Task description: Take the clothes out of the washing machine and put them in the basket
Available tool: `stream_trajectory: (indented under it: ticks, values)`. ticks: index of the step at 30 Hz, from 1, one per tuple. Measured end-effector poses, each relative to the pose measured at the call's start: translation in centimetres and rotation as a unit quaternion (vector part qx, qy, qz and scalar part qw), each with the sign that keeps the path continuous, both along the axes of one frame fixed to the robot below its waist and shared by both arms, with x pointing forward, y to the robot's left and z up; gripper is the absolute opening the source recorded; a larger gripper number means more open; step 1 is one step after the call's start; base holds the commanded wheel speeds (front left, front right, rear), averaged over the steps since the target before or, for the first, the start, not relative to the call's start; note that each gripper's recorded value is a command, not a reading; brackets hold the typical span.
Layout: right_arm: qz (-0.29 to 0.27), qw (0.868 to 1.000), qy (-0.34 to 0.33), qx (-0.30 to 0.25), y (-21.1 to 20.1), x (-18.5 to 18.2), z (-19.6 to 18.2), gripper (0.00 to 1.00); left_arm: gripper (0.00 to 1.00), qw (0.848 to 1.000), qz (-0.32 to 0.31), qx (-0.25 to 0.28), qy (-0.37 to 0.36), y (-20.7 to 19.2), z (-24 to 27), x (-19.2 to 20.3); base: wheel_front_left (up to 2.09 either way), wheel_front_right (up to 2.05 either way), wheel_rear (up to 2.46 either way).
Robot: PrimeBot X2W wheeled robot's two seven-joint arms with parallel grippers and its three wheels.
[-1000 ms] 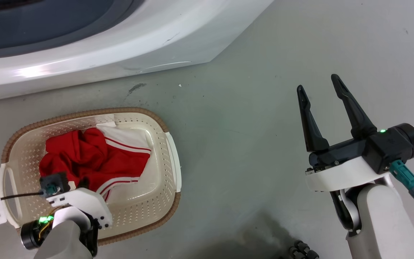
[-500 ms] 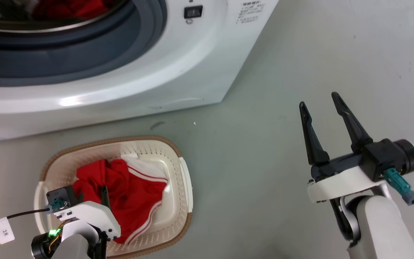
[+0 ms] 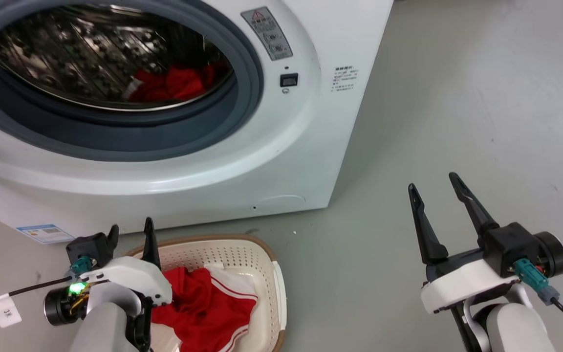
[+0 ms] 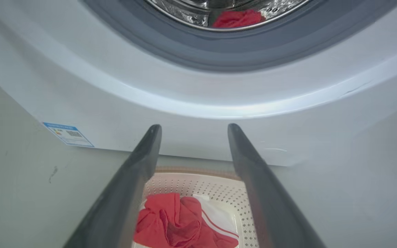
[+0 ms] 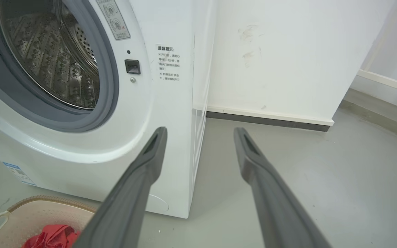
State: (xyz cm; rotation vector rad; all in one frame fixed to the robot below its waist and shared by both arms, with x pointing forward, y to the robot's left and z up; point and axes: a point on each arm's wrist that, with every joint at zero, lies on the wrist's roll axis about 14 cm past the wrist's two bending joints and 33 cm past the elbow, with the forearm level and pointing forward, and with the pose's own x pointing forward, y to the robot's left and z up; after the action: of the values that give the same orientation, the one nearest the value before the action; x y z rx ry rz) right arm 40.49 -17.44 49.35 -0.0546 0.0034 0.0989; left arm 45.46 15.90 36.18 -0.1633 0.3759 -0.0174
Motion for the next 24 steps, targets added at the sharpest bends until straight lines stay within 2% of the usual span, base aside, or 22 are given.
stream_trajectory:
  ticks: [8, 11, 12, 18, 24]
  values:
    - [0.015, 1.000, -0.014, 0.007, 1.2, -1.2, 1.4, 1.00, 1.00, 0.993, -0.014, 0.006, -0.116, -0.4, 7.7, 1.7, 0.00, 0.00, 0.00]
    - [0.019, 1.000, -0.016, 0.009, 1.5, -1.2, 1.7, 1.00, 1.00, 0.989, -0.032, 0.005, -0.144, -1.2, 9.7, 3.2, 0.00, 0.00, 0.00]
    - [0.021, 1.000, -0.014, 0.009, 1.6, -1.3, 1.6, 1.00, 1.00, 0.987, -0.055, 0.015, -0.149, -2.1, 10.4, 4.8, 0.00, 0.00, 0.00]
    - [0.010, 1.000, -0.005, 0.014, 0.9, -1.5, 0.8, 1.00, 1.00, 0.985, -0.093, 0.039, -0.141, -3.6, 10.8, 8.5, 0.00, 0.00, 0.00]
    - [-0.007, 1.000, 0.006, 0.020, -0.3, -1.0, -0.3, 1.00, 1.00, 0.987, -0.103, 0.053, -0.110, -3.8, 9.7, 12.8, 0.00, 0.00, 0.00]
